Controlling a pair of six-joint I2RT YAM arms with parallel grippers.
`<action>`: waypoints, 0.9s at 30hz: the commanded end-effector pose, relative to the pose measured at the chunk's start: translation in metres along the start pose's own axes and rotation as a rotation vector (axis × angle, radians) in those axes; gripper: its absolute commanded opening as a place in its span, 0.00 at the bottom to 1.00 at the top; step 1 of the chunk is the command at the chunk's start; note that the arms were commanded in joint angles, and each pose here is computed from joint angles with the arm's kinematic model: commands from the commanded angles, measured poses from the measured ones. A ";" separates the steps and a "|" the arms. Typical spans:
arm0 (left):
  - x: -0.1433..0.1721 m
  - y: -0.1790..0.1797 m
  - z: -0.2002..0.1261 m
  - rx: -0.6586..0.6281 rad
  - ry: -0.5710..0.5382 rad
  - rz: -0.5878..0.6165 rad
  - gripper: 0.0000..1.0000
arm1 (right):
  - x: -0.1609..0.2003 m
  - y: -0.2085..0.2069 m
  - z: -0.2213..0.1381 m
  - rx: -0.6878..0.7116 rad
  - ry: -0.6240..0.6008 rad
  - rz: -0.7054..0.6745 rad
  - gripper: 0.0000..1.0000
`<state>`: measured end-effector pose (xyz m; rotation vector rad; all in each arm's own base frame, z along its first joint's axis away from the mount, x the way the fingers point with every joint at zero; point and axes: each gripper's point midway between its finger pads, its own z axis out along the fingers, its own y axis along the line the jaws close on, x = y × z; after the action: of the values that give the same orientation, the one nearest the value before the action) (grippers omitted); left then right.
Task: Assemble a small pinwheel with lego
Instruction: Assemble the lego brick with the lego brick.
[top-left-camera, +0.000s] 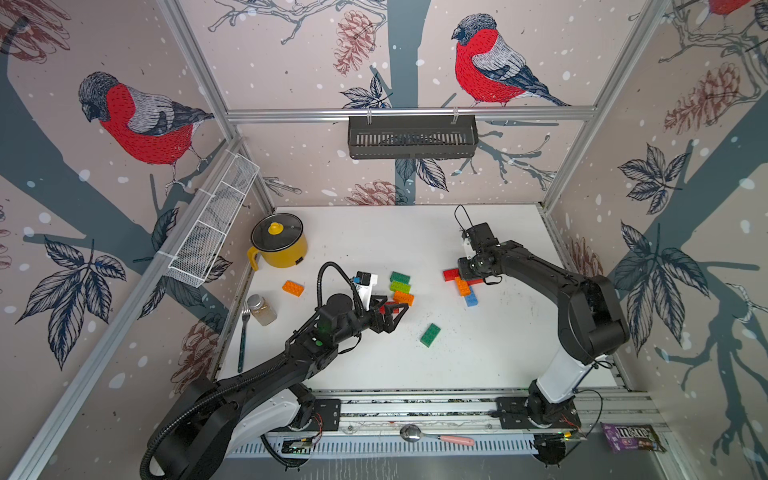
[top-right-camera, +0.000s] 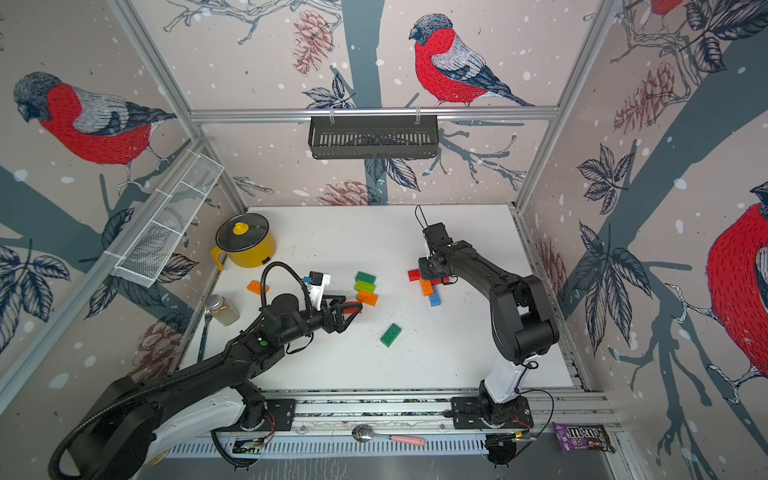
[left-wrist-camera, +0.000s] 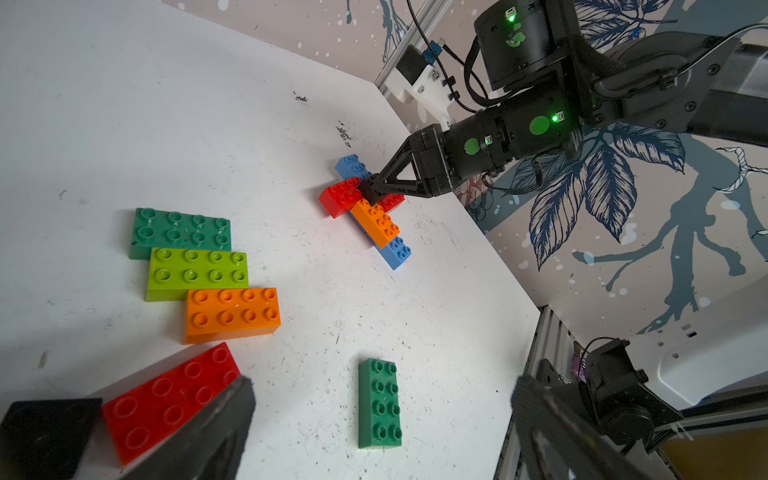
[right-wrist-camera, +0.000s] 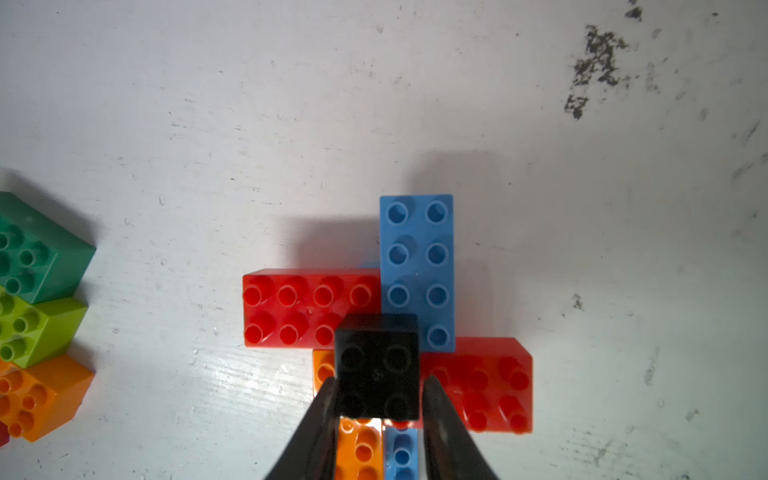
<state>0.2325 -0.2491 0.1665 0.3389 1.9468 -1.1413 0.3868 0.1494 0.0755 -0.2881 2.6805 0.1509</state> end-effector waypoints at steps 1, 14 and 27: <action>-0.002 0.000 -0.001 0.001 -0.012 0.004 0.97 | 0.009 -0.004 0.009 0.022 0.025 0.009 0.33; 0.000 0.003 0.002 -0.009 0.000 -0.004 0.97 | -0.020 0.011 -0.025 -0.013 -0.071 -0.002 0.21; 0.000 0.004 0.003 -0.016 0.000 -0.002 0.97 | -0.012 -0.001 0.005 -0.001 0.005 0.011 0.03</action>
<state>0.2335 -0.2492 0.1588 0.3338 1.9730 -1.1318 0.4020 0.1507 0.0818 -0.2654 2.6647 0.1503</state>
